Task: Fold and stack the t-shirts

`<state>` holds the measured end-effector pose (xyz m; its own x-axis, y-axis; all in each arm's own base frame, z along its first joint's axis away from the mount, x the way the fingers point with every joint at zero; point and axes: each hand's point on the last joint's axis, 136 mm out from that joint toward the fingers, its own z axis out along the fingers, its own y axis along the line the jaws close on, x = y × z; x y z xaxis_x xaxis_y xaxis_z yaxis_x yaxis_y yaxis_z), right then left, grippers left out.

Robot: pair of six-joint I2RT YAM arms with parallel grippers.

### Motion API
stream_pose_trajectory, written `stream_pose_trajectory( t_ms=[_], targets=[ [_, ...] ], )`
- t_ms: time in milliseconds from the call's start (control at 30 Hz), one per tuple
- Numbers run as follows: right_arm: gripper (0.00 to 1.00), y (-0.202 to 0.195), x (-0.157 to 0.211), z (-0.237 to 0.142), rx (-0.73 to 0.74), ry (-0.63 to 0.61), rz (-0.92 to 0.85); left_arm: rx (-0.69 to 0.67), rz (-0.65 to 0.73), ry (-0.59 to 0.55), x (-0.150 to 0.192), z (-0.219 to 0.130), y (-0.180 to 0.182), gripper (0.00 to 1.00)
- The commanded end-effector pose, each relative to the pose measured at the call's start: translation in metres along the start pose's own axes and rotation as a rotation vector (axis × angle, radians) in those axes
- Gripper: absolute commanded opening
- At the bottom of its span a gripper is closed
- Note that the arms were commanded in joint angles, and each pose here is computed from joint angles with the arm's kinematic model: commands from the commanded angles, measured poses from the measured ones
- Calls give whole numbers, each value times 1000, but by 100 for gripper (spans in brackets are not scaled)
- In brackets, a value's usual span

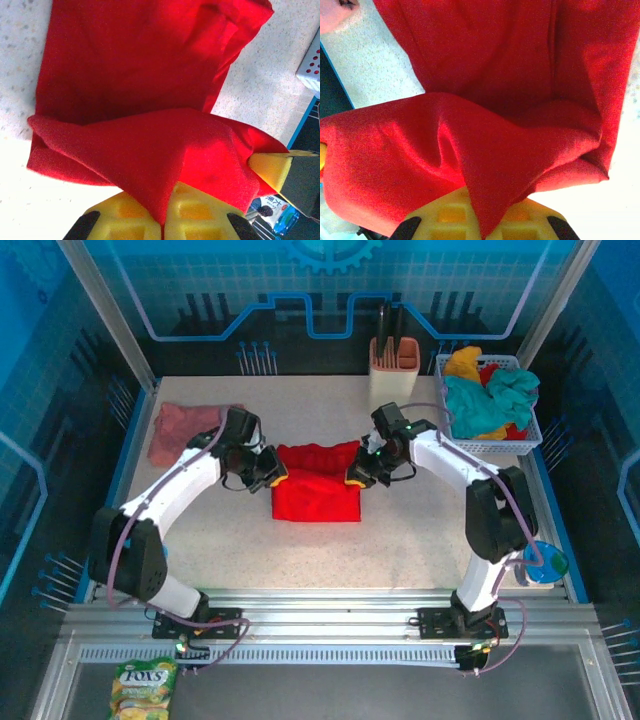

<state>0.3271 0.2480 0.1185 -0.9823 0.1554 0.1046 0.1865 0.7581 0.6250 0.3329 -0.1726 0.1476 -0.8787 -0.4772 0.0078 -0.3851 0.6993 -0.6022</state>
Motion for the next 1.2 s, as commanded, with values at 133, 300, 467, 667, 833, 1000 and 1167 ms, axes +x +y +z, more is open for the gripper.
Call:
stream_pose_trajectory(
  t_ms=[133,300,467,667,833,1000,1167],
  targets=[
    [0,14,-22,-5,-65,14,5,58,49,6,-30,13,-20,0],
    [0,14,-40,-2,-72,19,22,64,43,16,-51,25,-23,0],
    [0,10,-58,7,-85,27,52,69,10,33,-69,39,-20,0],
    [44,5,-101,15,-137,-10,107,97,-42,-5,-115,54,-7,59],
    [95,19,-130,-2,-201,-90,83,187,-2,-48,-152,35,-25,70],
    [100,27,-110,-16,-216,-149,2,201,95,-105,-142,4,-34,71],
    [100,43,-83,-9,-271,-138,-66,251,171,-80,-101,12,-36,71]
  ],
)
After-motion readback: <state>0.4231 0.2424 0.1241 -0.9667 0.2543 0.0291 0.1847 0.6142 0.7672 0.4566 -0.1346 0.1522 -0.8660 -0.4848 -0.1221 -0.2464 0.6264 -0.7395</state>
